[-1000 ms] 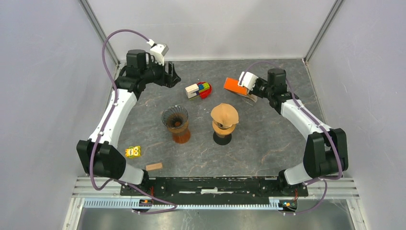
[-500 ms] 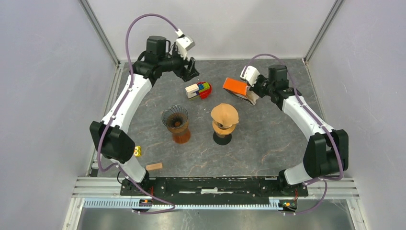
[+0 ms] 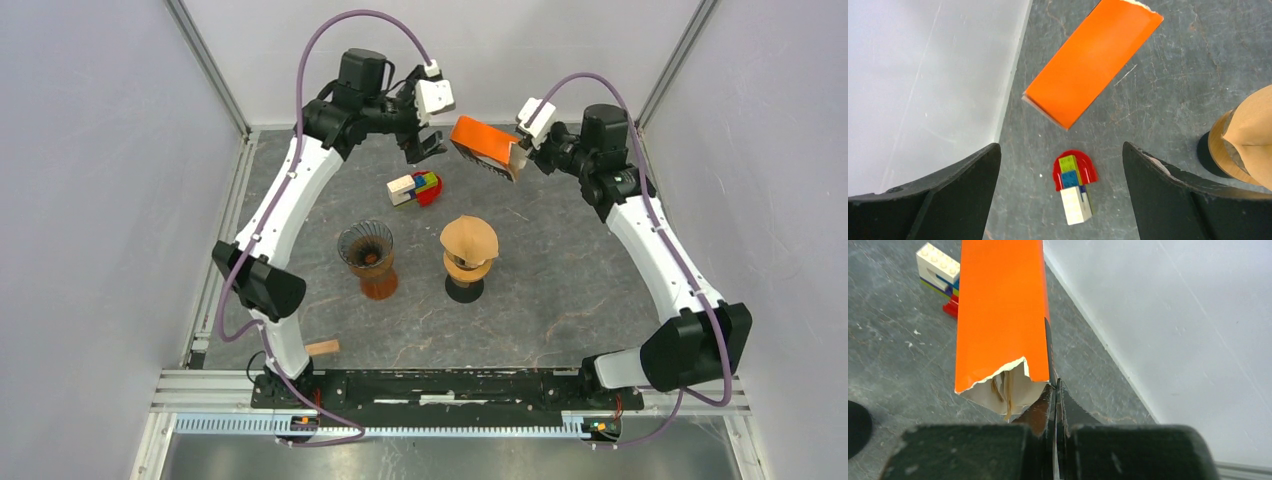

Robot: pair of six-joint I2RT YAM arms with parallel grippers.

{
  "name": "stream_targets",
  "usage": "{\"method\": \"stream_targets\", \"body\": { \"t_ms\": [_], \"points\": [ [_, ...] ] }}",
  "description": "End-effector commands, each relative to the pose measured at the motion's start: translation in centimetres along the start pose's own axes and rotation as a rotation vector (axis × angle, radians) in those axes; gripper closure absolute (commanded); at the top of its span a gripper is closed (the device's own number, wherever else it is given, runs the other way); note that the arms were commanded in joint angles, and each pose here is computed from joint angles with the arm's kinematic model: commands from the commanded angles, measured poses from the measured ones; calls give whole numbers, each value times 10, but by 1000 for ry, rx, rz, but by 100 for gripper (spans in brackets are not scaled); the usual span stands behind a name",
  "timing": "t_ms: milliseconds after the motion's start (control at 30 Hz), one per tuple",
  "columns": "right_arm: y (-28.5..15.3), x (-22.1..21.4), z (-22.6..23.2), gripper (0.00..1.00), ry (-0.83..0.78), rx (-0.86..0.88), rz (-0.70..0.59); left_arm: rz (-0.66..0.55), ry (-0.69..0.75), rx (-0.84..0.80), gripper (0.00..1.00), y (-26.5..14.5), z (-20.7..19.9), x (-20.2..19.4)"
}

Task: Place the coffee filter in the dripper
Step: Pick up the coffee filter holder from the center of the board.

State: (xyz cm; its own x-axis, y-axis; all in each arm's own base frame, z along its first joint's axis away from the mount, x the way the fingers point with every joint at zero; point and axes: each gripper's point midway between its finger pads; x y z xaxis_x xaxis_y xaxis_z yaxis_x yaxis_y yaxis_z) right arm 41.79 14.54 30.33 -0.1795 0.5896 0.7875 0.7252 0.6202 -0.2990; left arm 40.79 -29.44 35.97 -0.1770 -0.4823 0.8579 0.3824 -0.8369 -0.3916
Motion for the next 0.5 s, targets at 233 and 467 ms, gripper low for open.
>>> {"method": "stream_targets", "body": {
  "t_ms": [233, 467],
  "points": [
    [-18, 57, -3, 100, -38, 32, -87, -95, 214, -175, 0, 19, -23, 21],
    [-21, 57, 9, 100, -49, 60, -78, -93, 343, -223, 0, 35, -34, 23]
  ]
}}
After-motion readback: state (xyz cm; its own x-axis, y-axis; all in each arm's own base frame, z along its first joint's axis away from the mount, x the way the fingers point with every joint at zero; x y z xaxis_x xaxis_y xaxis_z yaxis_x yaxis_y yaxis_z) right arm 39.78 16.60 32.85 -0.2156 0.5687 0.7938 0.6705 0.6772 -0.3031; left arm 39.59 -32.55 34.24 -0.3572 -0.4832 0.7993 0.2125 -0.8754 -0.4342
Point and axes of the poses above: each gripper's point midway between its finger pads, its own y axis out along the fingers, its own z axis along the line the jaws close on, x = y × z, and after that the axes turned 5 degrees about -y, right-handed
